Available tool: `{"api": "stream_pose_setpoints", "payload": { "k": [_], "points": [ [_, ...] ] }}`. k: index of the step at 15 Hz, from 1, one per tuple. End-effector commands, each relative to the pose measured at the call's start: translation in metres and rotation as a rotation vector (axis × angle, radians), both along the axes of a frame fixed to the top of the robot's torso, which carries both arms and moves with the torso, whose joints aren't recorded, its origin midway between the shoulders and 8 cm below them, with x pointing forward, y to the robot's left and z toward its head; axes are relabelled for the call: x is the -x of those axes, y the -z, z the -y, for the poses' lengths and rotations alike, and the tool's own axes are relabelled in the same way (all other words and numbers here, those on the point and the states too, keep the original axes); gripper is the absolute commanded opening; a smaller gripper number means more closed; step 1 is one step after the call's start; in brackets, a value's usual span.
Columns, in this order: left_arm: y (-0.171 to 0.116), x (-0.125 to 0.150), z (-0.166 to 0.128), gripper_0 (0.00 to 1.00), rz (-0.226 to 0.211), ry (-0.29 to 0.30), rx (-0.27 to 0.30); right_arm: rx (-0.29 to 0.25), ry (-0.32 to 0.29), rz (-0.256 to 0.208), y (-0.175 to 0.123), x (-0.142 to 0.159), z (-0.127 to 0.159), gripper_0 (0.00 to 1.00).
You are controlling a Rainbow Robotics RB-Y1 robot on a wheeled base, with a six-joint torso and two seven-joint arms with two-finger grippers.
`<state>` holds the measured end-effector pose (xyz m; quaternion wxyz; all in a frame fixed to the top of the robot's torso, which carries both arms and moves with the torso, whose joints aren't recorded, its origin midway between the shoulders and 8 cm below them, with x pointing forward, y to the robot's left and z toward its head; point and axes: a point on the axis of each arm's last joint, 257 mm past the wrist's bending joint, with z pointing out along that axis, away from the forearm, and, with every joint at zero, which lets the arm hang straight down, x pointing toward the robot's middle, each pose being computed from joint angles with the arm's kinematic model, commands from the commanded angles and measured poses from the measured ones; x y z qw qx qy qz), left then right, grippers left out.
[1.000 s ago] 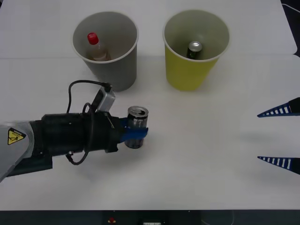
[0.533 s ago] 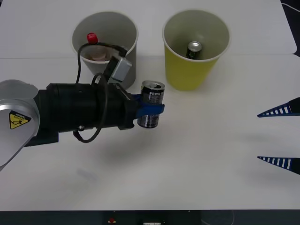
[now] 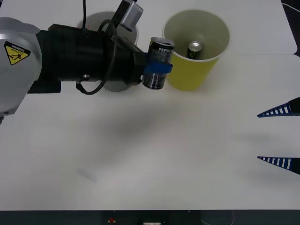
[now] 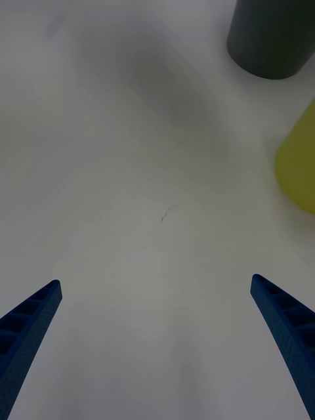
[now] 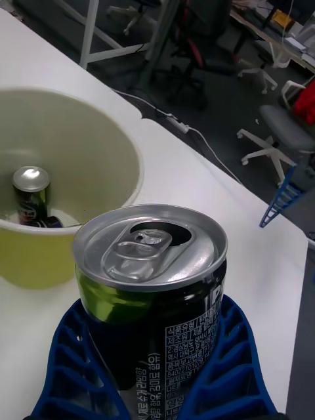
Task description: Put the can into the green bin and the plastic bottle into the gray bin
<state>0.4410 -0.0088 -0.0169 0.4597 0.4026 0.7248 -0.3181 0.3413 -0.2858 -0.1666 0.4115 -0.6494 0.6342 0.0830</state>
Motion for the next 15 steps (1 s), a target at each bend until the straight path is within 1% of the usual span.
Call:
{"api": "stream_pose_setpoints", "payload": {
  "k": [1, 5, 7, 8, 9, 10, 12, 15],
  "points": [
    [-0.026, -0.018, 0.002, 0.00, 0.073, -0.025, -0.044, 0.000, 0.000, 0.000, 0.000, 0.000, 0.000, 1.00],
    [-0.052, -0.041, 0.023, 0.00, 0.051, -0.023, -0.004, 0.000, 0.000, 0.000, 0.000, 0.000, 0.000, 1.00],
    [-0.053, -0.050, 0.034, 0.00, 0.044, -0.023, -0.019, 0.000, 0.000, 0.000, 0.000, 0.000, 0.000, 1.00],
    [-0.053, -0.058, 0.038, 0.00, 0.046, -0.034, -0.033, 0.000, 0.000, 0.000, 0.000, 0.000, 0.000, 1.00],
    [-0.055, -0.062, 0.042, 0.00, 0.072, -0.044, -0.053, 0.000, 0.000, 0.000, 0.000, 0.000, 0.000, 1.00],
    [-0.054, -0.067, 0.046, 0.00, 0.084, -0.053, -0.071, 0.000, 0.000, 0.000, 0.000, 0.000, 0.000, 1.00],
    [-0.053, -0.079, 0.059, 0.00, 0.067, -0.063, -0.067, 0.000, 0.000, 0.000, 0.000, 0.000, 0.000, 1.00],
    [-0.051, -0.098, 0.077, 0.00, 0.062, -0.086, -0.060, 0.000, 0.000, 0.000, 0.000, 0.000, 0.000, 1.00]
  ]
}}
